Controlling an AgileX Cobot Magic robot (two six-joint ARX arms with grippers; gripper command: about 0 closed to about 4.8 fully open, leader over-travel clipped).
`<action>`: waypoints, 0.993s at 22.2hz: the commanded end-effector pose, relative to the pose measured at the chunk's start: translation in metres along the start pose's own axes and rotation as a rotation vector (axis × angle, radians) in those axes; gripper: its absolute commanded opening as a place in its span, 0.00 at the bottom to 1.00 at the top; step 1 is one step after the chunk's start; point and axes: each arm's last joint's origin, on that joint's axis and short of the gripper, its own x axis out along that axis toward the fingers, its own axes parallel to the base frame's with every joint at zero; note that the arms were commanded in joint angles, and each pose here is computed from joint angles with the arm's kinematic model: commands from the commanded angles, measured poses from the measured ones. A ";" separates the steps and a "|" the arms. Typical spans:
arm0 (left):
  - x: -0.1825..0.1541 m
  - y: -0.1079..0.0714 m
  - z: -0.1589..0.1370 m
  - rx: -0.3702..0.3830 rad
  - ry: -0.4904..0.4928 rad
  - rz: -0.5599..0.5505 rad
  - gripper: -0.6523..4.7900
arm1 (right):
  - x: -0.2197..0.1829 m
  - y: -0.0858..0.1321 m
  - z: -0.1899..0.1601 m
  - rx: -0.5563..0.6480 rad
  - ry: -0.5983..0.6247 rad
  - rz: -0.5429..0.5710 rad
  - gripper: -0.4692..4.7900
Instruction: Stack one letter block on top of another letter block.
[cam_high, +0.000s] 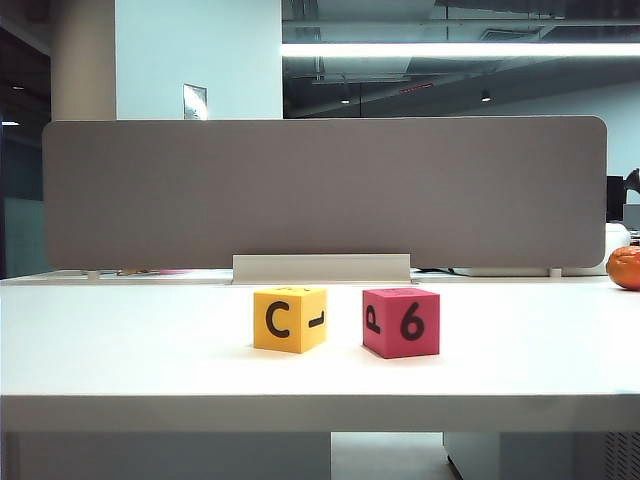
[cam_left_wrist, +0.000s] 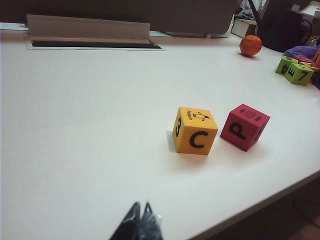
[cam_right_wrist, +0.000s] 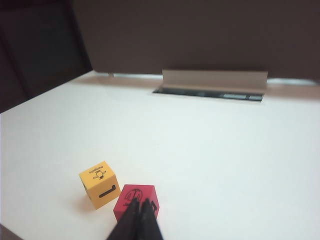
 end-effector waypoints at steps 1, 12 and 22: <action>0.000 0.000 0.001 -0.004 0.002 -0.002 0.11 | 0.009 -0.002 0.012 -0.002 0.005 0.011 0.09; 0.000 0.000 0.001 -0.004 0.002 -0.002 0.11 | 0.069 0.006 0.032 0.042 0.198 0.154 0.09; 0.000 0.000 0.001 -0.004 0.002 -0.002 0.11 | 0.124 0.032 0.027 -0.075 0.342 0.187 0.09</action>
